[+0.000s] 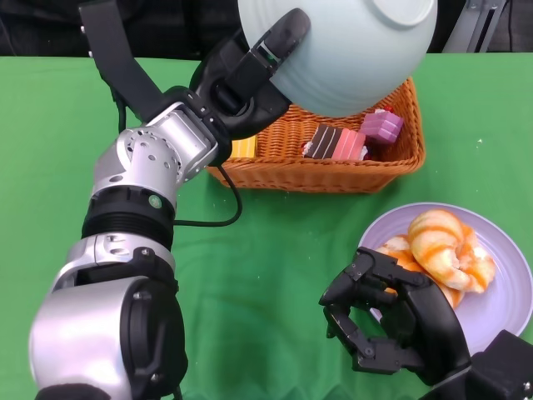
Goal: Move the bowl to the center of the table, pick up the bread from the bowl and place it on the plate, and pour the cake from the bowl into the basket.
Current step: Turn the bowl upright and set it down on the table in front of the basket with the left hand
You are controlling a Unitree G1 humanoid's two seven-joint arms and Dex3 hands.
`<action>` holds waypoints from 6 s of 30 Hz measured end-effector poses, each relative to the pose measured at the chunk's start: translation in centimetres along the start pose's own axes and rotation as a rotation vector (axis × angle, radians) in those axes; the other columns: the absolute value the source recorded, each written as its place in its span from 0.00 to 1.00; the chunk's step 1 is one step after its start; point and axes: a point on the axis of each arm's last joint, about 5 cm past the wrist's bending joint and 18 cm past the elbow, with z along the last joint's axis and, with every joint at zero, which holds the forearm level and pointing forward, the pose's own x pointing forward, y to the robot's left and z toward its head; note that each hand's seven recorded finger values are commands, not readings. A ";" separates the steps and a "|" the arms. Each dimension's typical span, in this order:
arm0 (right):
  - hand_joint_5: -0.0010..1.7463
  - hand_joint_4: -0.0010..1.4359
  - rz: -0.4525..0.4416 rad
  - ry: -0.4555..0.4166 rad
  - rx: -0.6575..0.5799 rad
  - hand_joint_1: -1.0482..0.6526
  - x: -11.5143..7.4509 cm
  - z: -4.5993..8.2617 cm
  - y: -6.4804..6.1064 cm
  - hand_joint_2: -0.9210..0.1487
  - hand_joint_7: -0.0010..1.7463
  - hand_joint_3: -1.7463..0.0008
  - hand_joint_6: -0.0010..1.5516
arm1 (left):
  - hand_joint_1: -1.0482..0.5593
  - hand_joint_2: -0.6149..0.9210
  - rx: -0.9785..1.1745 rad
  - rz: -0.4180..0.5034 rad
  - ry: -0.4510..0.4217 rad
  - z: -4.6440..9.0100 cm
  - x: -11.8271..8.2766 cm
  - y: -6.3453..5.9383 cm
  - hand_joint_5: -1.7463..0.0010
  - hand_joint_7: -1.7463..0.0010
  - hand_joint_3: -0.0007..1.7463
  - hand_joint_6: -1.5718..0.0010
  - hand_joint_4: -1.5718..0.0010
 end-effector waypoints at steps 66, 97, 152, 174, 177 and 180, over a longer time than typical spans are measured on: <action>0.92 0.51 -0.024 -0.037 -0.008 0.57 1.0 0.5 -0.5 0.38 0.70 0.43 0.45 | 0.63 0.82 1.836 0.089 -0.816 1.8 -16.9 6.3 0.09 0.14 0.53 0.54 0.54; 0.91 0.52 -0.034 -0.087 -0.019 0.59 2.0 1.3 -0.7 0.38 0.70 0.41 0.44 | 0.61 0.85 2.190 -0.013 -0.884 -2.4 -22.3 10.6 0.00 0.01 0.47 0.68 0.58; 0.93 0.52 -0.076 -0.075 -0.021 0.59 0.5 2.4 -0.7 0.40 0.69 0.39 0.43 | 0.51 1.00 2.373 -0.278 -0.565 -6.7 -21.5 13.5 0.00 0.04 0.08 0.71 0.69; 0.92 0.52 -0.082 -0.067 -0.014 0.58 0.5 2.2 -0.6 0.40 0.69 0.40 0.45 | 0.44 0.99 2.453 -0.281 -0.336 -7.5 -20.9 13.9 0.46 0.92 0.00 0.33 0.54; 0.92 0.52 -0.080 -0.068 -0.015 0.58 0.6 2.3 -0.7 0.39 0.68 0.41 0.44 | 0.44 1.00 2.465 -0.287 -0.285 -7.4 -20.8 13.8 0.60 0.97 0.06 0.36 0.54; 0.92 0.52 -0.078 -0.068 -0.017 0.58 0.6 2.3 -0.7 0.38 0.68 0.42 0.44 | 0.41 1.00 2.473 -0.302 -0.253 -7.2 -20.8 13.8 0.64 1.00 0.10 0.41 0.58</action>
